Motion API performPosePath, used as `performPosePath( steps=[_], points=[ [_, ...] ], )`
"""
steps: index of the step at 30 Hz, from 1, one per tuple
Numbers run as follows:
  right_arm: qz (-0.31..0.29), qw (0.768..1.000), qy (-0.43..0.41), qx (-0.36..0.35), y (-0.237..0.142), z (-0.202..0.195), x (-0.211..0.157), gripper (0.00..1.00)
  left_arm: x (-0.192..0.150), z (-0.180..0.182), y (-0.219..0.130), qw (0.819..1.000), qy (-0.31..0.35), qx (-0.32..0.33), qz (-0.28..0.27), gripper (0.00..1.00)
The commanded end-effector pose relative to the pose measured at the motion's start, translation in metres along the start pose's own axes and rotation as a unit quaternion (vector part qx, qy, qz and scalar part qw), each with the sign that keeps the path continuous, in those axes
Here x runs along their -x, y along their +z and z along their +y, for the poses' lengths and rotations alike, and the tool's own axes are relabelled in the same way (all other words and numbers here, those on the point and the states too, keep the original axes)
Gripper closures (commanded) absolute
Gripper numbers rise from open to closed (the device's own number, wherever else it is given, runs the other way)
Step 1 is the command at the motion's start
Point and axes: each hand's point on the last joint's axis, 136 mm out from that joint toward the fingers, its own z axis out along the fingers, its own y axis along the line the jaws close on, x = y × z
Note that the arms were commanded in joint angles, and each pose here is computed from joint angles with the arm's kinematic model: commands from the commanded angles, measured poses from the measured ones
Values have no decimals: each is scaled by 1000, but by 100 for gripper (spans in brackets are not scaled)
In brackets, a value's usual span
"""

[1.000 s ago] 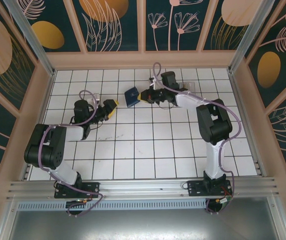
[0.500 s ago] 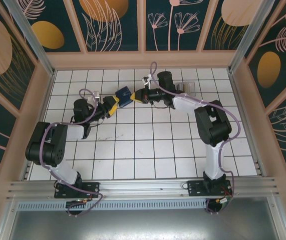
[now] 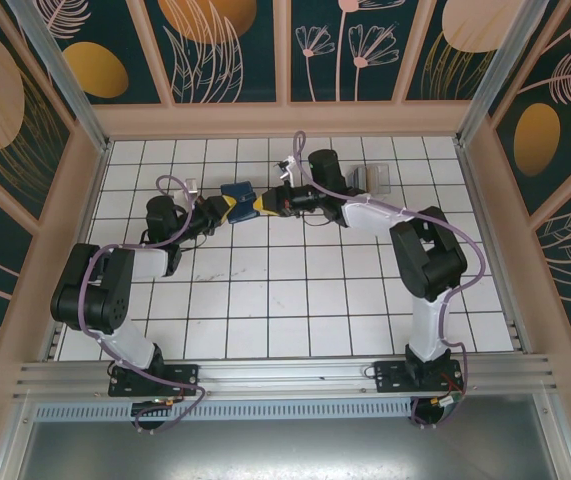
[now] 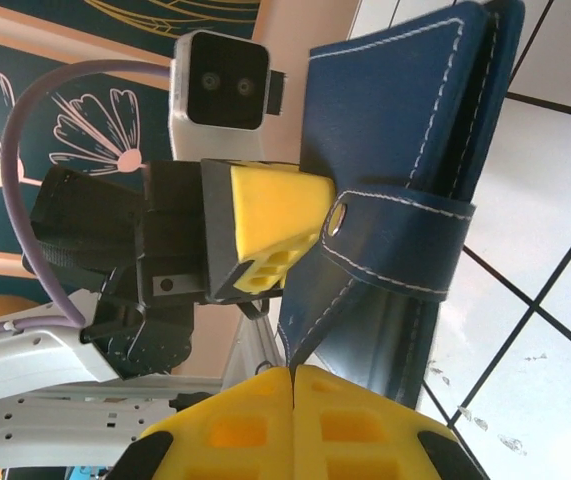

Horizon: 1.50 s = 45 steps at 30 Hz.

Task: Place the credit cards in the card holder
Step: Pass the card holder, then open the button on the card holder.

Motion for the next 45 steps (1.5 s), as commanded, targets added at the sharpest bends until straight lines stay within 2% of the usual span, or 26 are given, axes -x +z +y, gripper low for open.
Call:
performPosePath(
  steps=[1, 2, 6, 9, 11, 15, 19, 22, 32, 38, 45],
  points=[
    [14, 999, -39, 3, -3, 19, -7, 96, 8, -9, 4, 999, 27, -12, -13, 100],
    [7, 999, -42, -27, -5, 10, -4, 87, 9, -9, 3, 999, 30, -8, -15, 100],
    [-35, 982, -97, -160, -18, -5, 12, 69, 13, -4, 0, 997, 56, 35, -29, 100],
    [-58, 966, -122, -221, -27, -11, 18, 63, 17, 4, -6, 992, 86, 87, -42, 100],
    [-64, 957, -135, -250, -26, -12, 19, 62, 17, 4, -9, 989, 96, 106, -44, 100],
    [-47, 940, -182, -285, 4, -5, 18, 62, 15, 6, -9, 984, 111, 130, -43, 100],
    [-59, 925, -168, -337, 18, -4, 36, 62, 9, -8, 2, 990, 94, 102, -15, 100],
    [-63, 919, -166, -351, 21, -9, 41, 62, 9, -14, 3, 990, 102, 98, -16, 100],
    [-21, 893, -149, -424, 43, -35, 19, 60, 4, -27, -2, 993, 89, 79, -17, 100],
    [0, 900, -132, -415, 47, -32, 7, 61, 5, -23, -6, 992, 81, 90, -31, 100],
    [12, 885, -118, -450, 38, -46, -2, 62, 10, -25, -6, 990, 91, 98, -37, 100]
  ],
)
